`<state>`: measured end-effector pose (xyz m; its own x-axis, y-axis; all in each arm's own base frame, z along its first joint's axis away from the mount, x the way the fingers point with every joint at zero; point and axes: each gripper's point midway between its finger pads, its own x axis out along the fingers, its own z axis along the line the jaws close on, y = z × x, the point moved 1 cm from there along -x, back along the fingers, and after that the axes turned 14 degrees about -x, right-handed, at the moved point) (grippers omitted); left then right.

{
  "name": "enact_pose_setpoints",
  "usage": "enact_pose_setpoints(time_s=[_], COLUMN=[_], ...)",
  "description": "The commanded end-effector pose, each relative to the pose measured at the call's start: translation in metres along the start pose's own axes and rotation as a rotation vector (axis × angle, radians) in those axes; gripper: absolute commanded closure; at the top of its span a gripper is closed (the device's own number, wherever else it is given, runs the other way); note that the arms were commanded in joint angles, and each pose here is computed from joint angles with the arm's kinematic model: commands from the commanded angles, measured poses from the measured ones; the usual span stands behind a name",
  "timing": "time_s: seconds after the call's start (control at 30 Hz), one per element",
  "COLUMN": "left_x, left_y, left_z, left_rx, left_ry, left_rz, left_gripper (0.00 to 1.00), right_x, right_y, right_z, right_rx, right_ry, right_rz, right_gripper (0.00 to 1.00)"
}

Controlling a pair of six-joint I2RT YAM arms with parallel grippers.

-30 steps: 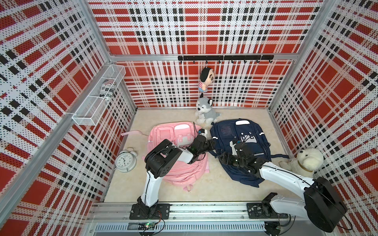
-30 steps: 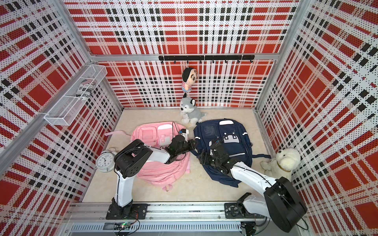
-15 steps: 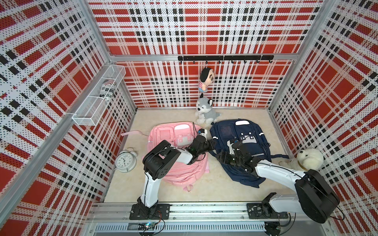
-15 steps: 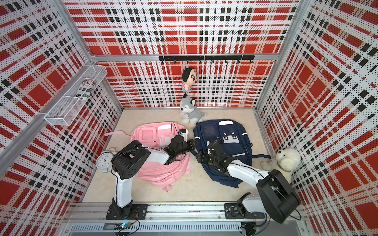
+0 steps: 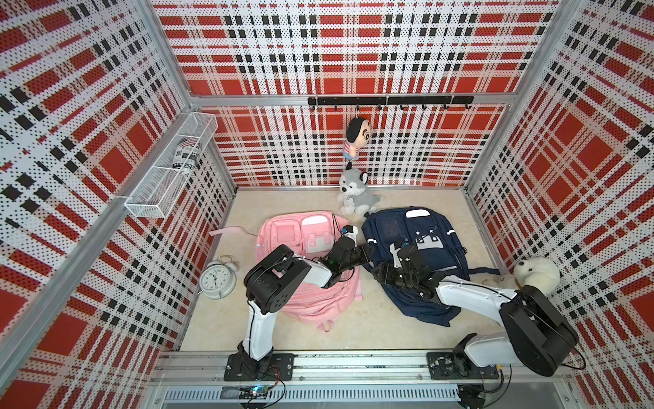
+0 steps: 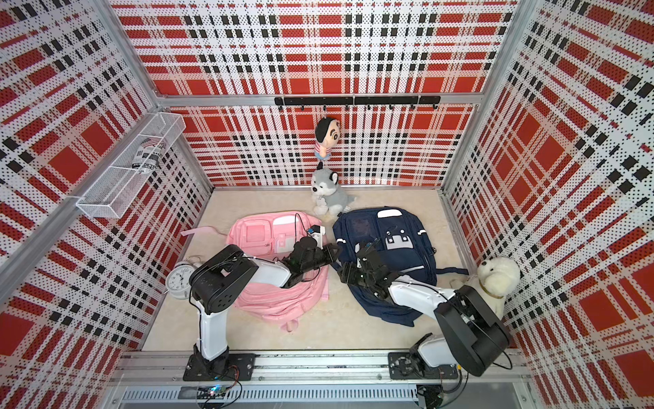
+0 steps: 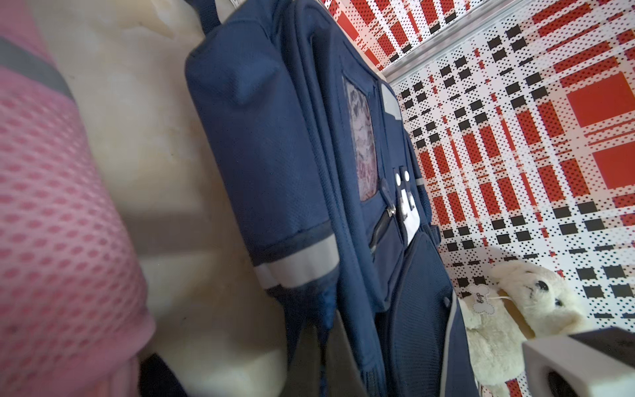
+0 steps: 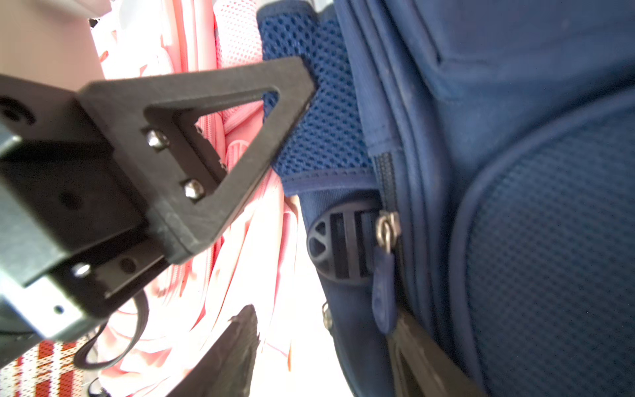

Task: Zip up the backpack
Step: Adjust the backpack at the center of the board, then zip the zipper on the backpack.

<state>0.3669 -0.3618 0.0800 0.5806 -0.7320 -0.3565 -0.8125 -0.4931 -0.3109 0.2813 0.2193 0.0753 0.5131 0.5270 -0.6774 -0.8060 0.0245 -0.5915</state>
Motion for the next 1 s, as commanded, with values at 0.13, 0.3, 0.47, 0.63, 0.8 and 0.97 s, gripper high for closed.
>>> enact_pose_setpoints(time_s=[0.13,0.3,0.47,0.63,0.8,0.97], left_x=[-0.013,-0.011,-0.013,-0.014,-0.013,-0.013], left_y=[-0.01,-0.009,-0.011,-0.013,-0.014,-0.014], left_z=[-0.042,-0.034,-0.036,-0.036,-0.037,-0.039], left_rx=[0.02,0.01,0.01,0.008,0.006,0.0], left_ry=[0.142,0.127,0.132,0.132,0.135,0.142], left_rz=[-0.016,-0.011,-0.017,-0.024,-0.025,-0.028], left_gripper=[1.0,1.0,1.0,1.0,1.0,1.0], right_x=[0.001,0.009,0.02,0.023,0.021,0.022], right_y=[-0.013,-0.009,0.001,0.015,0.024,0.027], right_z=[-0.02,-0.025,-0.029,-0.037,-0.037,-0.037], right_rx=[-0.008,0.009,0.022,0.047,0.055,0.066], right_ry=[0.074,0.051,0.048,0.063,0.05,0.041], right_rz=[-0.09,-0.067,-0.015,0.035,0.057,0.077], right_gripper=[0.4,0.47,0.52,0.53,0.59,0.69])
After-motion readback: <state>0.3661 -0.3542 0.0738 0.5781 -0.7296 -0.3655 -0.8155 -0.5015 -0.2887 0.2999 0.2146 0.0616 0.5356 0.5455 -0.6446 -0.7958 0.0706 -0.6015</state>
